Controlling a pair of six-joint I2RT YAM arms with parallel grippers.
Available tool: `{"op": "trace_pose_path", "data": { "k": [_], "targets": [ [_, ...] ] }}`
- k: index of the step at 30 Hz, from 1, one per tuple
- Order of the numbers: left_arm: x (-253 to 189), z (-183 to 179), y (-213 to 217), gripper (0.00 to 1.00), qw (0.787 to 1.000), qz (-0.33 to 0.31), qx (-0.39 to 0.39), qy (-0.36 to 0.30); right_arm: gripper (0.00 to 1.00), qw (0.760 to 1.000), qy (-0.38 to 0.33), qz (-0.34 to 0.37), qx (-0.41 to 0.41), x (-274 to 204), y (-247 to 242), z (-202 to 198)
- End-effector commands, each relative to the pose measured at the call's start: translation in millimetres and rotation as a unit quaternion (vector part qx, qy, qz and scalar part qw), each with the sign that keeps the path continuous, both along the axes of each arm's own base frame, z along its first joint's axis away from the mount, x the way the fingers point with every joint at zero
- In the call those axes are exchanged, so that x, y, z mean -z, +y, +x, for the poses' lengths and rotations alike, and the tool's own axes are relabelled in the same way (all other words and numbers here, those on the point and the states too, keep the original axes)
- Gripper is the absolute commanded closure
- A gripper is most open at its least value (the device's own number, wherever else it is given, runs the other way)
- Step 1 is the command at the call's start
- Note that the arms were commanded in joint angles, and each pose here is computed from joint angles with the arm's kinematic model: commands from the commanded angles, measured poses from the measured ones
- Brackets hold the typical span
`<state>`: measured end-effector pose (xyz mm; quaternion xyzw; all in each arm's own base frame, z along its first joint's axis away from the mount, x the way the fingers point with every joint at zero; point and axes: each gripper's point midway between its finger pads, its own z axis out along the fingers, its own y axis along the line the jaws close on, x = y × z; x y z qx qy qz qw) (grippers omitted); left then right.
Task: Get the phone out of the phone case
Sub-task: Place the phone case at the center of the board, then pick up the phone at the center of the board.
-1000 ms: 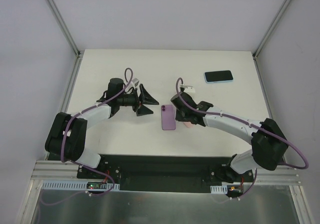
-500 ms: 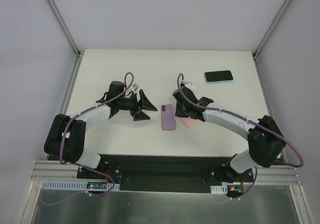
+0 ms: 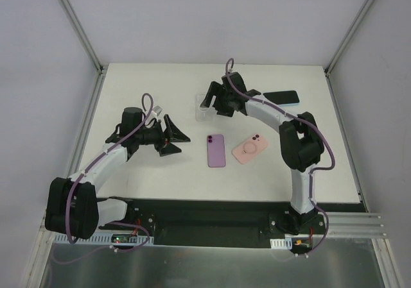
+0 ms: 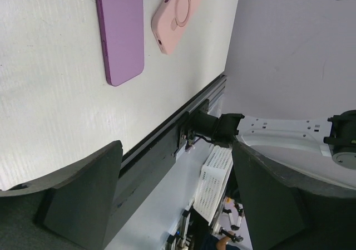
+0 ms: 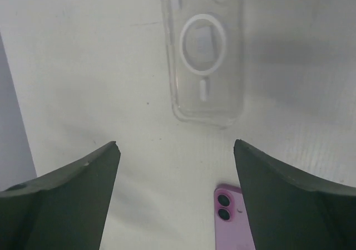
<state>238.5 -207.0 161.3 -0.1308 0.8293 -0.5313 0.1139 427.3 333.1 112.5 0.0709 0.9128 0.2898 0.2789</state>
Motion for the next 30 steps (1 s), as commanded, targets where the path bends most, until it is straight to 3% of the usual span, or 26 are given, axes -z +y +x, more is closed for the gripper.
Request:
{"op": "trace_pose_path", "data": {
  "k": [1, 6, 11, 18, 19, 30],
  "targets": [
    [-2.8, -11.6, 2.5, 0.21, 1.000, 0.003, 0.010, -0.008, 0.13, 1.000, 0.011, 0.006, 0.023, -9.9, -16.2, 5.6],
    [-7.8, -12.6, 1.7, 0.21, 1.000, -0.001, 0.014, -0.012, 0.13, 0.992, 0.017, -0.097, 0.075, -7.3, -87.1, -19.4],
    [-11.2, -12.3, 0.9, 0.21, 1.000, -0.004, 0.017, -0.012, 0.09, 0.965, 0.076, -0.214, 0.133, 30.3, -168.2, -88.2],
    [-10.9, -8.0, 3.3, 0.20, 0.999, 0.017, 0.017, -0.023, 0.00, 0.938, 0.132, -0.221, 0.233, 47.2, -213.8, -156.9],
    [-9.8, -7.8, 4.1, 0.20, 0.999, 0.022, 0.016, -0.023, 0.04, 0.934, 0.141, -0.209, 0.254, 48.2, -214.1, -162.1],
    [-5.6, -10.3, 6.5, 0.20, 0.999, 0.037, 0.019, -0.024, 0.04, 0.930, 0.168, -0.151, 0.291, 60.1, -180.3, -141.9]
  ]
}}
